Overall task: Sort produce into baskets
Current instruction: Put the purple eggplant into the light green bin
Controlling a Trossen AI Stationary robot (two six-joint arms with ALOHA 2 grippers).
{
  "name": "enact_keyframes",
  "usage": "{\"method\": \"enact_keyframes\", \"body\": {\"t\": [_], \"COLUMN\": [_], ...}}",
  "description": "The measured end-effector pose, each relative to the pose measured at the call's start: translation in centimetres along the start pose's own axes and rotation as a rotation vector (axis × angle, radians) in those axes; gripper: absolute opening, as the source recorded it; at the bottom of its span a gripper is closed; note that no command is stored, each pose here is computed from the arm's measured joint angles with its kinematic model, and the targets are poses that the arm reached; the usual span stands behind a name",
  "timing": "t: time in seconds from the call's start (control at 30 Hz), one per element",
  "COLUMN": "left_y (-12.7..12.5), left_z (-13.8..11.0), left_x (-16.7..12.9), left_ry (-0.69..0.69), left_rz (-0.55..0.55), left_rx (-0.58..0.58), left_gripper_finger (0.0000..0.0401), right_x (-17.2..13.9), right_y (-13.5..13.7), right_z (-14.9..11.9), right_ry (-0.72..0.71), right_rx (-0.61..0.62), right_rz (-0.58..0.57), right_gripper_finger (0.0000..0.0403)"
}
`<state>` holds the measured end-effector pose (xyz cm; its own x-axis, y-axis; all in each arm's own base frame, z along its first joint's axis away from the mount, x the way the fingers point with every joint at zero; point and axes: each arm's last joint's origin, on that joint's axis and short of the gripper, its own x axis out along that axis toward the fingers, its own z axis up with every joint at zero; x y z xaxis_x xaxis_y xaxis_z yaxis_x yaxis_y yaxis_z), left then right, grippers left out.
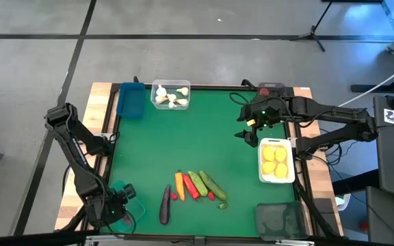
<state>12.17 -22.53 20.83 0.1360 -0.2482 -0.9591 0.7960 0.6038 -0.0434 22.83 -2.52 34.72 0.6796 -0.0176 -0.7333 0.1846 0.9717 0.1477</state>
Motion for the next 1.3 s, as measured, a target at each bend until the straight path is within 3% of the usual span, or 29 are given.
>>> {"method": "enact_keyframes", "body": {"t": [1.3], "left_y": [0.22], "left_z": [-0.45], "left_x": [-0.03], "left_ry": [0.056], "left_rz": [-0.042], "left_rx": [-0.291], "left_gripper_finger": [0.0145], "right_x": [0.0], "right_y": [0.01], "right_z": [0.01], "right_ry": [-0.001], "right_rx": [-0.001], "right_rz": [0.002], "right_gripper_finger": [0.0335]}}
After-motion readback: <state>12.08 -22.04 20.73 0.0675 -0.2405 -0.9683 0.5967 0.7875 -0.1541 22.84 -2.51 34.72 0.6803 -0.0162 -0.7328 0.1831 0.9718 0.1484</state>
